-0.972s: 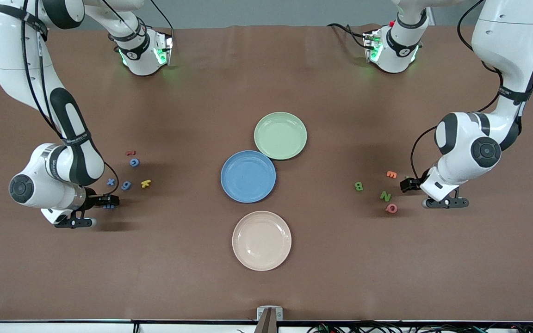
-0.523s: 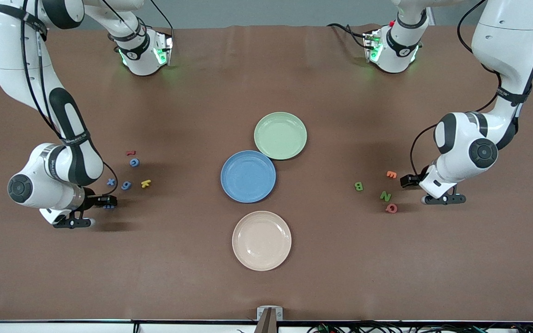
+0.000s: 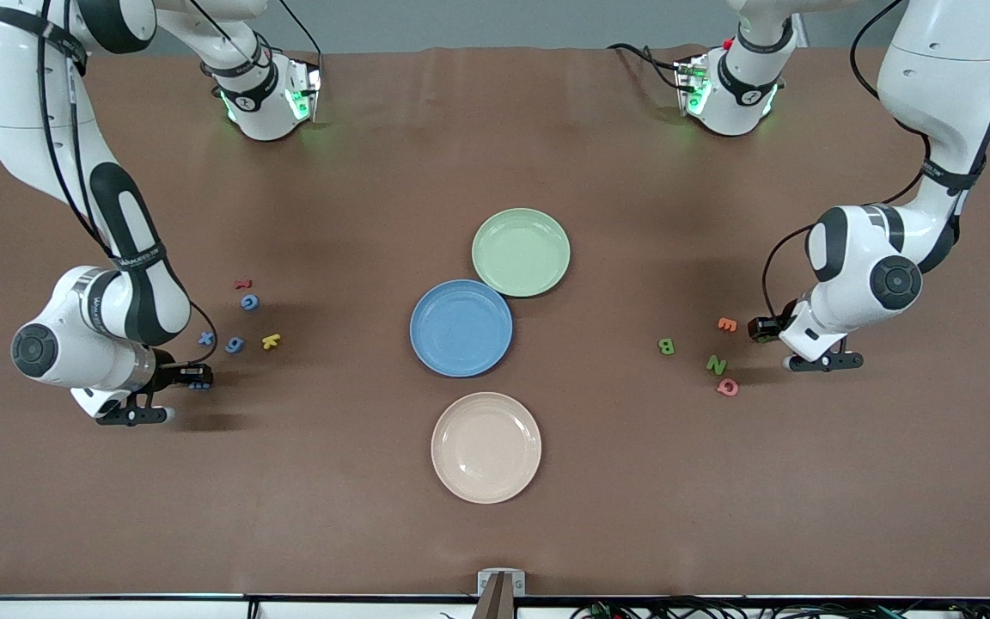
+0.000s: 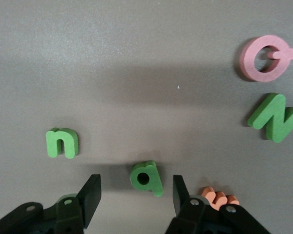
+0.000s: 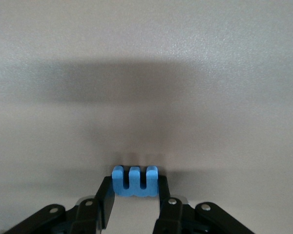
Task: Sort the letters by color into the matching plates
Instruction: 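Carry blue E toward the blue plate while the left gripper grasps green q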
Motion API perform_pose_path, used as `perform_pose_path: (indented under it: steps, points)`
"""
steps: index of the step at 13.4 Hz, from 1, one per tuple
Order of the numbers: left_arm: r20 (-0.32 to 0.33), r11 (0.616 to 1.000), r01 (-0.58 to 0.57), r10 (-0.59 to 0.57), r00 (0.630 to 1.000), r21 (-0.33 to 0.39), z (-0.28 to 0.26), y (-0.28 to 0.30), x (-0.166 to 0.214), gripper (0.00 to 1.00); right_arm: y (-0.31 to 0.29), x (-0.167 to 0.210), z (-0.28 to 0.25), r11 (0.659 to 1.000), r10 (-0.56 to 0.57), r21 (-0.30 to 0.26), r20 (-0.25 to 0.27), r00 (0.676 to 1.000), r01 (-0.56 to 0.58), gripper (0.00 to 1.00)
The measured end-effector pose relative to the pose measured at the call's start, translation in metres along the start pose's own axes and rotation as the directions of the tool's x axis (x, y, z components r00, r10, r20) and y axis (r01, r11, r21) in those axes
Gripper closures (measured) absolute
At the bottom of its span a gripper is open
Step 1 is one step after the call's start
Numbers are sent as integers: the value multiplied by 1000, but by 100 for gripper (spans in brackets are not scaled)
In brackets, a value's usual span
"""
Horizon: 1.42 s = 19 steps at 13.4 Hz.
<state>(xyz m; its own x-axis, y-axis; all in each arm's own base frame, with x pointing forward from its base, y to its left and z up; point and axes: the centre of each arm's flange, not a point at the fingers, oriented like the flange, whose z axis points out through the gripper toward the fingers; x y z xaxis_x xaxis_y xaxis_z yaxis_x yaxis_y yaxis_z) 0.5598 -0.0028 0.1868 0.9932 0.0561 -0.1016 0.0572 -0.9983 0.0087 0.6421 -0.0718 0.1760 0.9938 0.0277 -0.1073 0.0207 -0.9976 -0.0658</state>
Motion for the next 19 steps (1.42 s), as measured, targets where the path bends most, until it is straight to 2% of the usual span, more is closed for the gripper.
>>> perform_pose_path:
  steps: [1, 4, 7, 8, 9, 10, 11, 12, 13, 16, 19]
  points:
    - [3, 1000, 7, -7, 1000, 0, 1, 0, -1, 37, 0, 1, -1, 1000, -1, 0, -2, 1000, 1, 59]
    - [14, 999, 33, -33, 999, 0, 7, 1, -3, 41, -3, 7, -15, 1000, -6, 1, -17, 1000, 6, 59]
    - [20, 999, 38, -38, 999, 0, 10, 1, -4, 44, -15, 6, -61, 1000, -24, 19, -3, 1000, 24, 59]
    - [21, 999, 38, -38, 999, 0, 11, 1, -4, 48, -22, 5, -79, 999, -32, 24, -5, 999, 32, 59]
    - [21, 999, 39, -39, 999, 0, 11, 1, -4, 48, -32, 2, -93, 999, -30, 28, -3, 1000, 30, 59]
    - [22, 999, 39, -39, 999, 0, 12, 1, -4, 55, -45, 0, -104, 999, -16, 32, 7, 1000, 16, 59]
    - [21, 999, 38, -38, 999, 0, 12, 2, -4, 64, -63, -3, -113, 999, 4, 34, 20, 1000, -4, 59]
    - [19, 999, 38, -38, 999, 0, 11, 2, -4, 67, -97, -7, -126, 999, 32, 33, 39, 999, -34, 59]
    - [17, 999, 36, -36, 999, 0, 11, 3, -3, 75, -123, -12, -133, 998, 56, 30, 55, 997, -58, 59]
    - [-7, 999, 33, -33, 999, -3, 2, 5, 2, 75, -216, -27, -145, 993, 113, 13, 64, 992, -114, 59]
    - [-32, 1000, 7, -8, 999, -7, -30, 20, 5, 75, -308, -51, -138, 987, 163, -9, 63, 985, -163, 59]
